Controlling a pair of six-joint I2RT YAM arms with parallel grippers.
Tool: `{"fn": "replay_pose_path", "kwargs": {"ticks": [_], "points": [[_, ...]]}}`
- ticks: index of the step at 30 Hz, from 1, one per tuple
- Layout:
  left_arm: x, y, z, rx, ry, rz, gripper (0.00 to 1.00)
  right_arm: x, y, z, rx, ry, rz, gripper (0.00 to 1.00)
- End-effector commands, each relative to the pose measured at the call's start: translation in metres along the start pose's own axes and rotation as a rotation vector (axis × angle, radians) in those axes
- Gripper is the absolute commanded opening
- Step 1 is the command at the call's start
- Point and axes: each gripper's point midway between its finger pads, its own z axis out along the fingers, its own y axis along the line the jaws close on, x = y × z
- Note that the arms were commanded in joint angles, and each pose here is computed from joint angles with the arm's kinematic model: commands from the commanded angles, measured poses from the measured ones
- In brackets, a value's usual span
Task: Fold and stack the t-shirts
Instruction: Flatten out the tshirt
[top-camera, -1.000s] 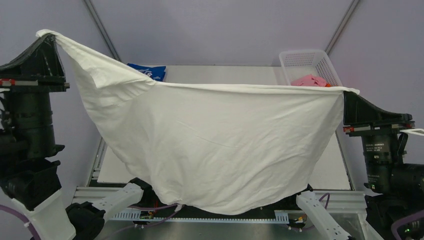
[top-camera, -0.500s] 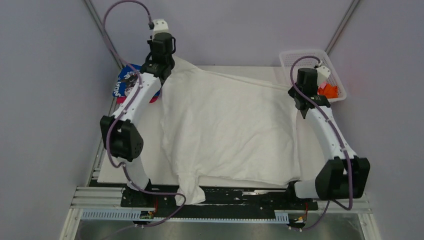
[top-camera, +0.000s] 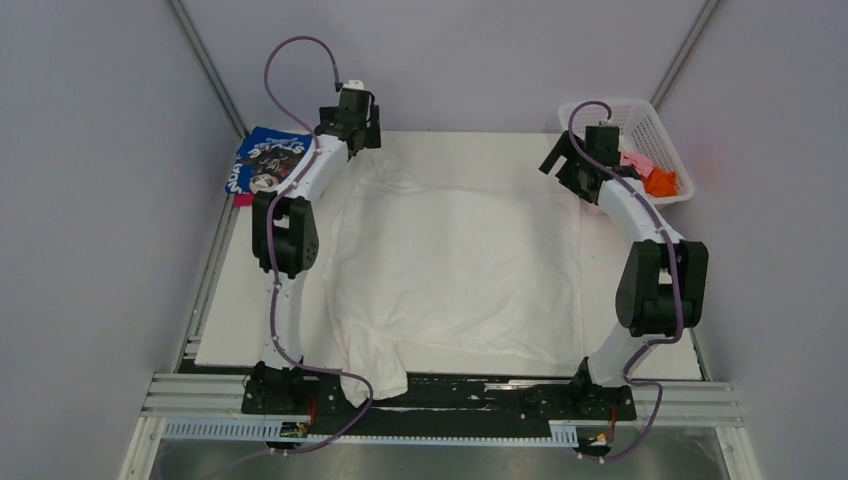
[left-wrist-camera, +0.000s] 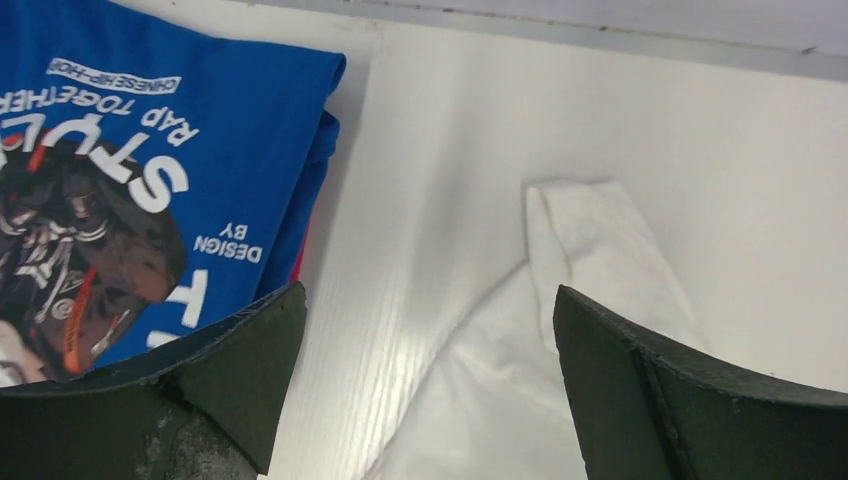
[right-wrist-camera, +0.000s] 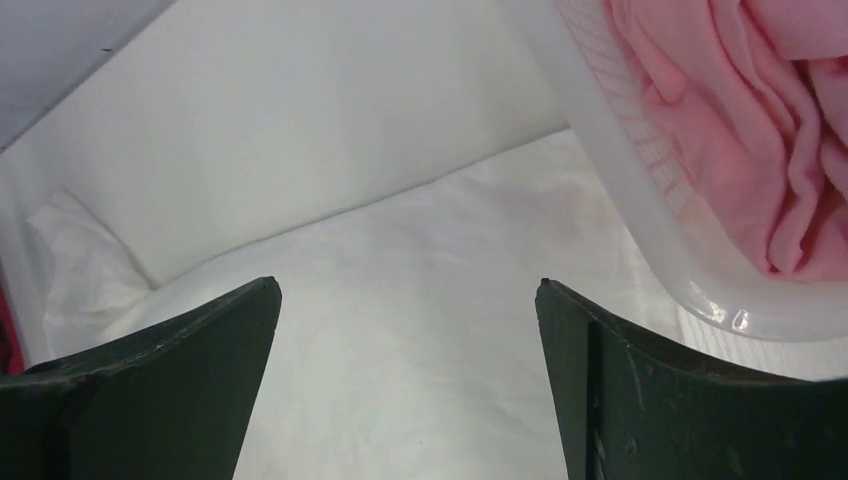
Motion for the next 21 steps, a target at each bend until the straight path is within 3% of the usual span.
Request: {"fn": "replay_pose_path", "kwargs": {"ticks": [1, 8, 11, 14, 21], "points": [[-0.078, 0.004, -0.085, 0.119, -0.181, -0.182, 1.00, -0.012, 0.022, -0.038, -0.129, -0.065, -0.019, 1.00], [-0.012, -0.007, -0.105, 0.217, 0.014, -0.243, 1.00, 0.034, 0.024, -0.056, -0.166, 0.004, -0.052, 1.00], [0.002, -0.029, -0.117, 0.361, 0.029, -0.303, 1.00, 0.059, 0.024, -0.053, -0.170, 0.053, -0.087, 1.00], [0.018, -0.046, -0.112, 0.448, 0.051, -0.332, 1.00, 0.077, 0.022, -0.045, -0.158, 0.100, -0.110, 1.00], [0.038, -0.074, -0.068, 0.465, 0.143, -0.384, 1.00, 0.094, 0.015, -0.022, -0.091, 0.136, -0.150, 1.00]]}}
